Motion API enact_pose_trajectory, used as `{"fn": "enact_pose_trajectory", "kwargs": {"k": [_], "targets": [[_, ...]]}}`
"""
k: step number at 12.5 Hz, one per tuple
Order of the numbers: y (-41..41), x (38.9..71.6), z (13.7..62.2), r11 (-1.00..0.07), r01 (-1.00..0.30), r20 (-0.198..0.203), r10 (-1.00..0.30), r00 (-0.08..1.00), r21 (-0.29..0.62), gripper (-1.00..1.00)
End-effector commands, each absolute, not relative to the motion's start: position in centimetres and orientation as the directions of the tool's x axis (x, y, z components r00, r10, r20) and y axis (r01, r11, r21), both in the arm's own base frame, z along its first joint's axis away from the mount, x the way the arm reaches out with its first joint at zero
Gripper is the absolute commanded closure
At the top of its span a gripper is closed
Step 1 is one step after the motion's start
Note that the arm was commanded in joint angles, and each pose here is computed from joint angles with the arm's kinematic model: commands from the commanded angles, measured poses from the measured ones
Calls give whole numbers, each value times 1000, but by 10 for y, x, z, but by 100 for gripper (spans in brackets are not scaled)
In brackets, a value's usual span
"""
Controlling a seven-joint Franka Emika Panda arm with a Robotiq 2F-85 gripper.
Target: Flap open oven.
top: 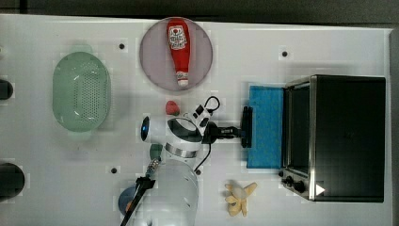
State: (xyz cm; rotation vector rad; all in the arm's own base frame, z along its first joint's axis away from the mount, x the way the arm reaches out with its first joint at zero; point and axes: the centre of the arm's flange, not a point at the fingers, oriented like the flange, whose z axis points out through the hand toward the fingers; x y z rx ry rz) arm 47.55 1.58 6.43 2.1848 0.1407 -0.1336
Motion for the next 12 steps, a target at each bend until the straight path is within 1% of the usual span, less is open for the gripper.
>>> {"fn": "enact_pose_trajectory", "kwargs": {"k": [1,2,4,5,6,7,8,9,10,11,12], "targets": [[34,511,96,-603,28,2,50,999,797,65],[40,522,115,-619,-29,59,29,998,785,65],[43,543,170,-663,-177,176,-70,982,727,65],[43,552,204,-689,-267,231,-147,962,674,65],[40,560,242,-709,-370,282,-244,928,601,65],[34,566,280,-717,-471,321,-348,881,514,65],[27,568,318,-712,-565,340,-454,824,418,65],[16,566,354,-688,-654,334,-564,755,316,65],[5,561,387,-648,-729,305,-663,683,222,65],[-4,554,417,-603,-786,263,-743,616,135,65],[-12,546,446,-557,-829,211,-805,555,56,65]]}}
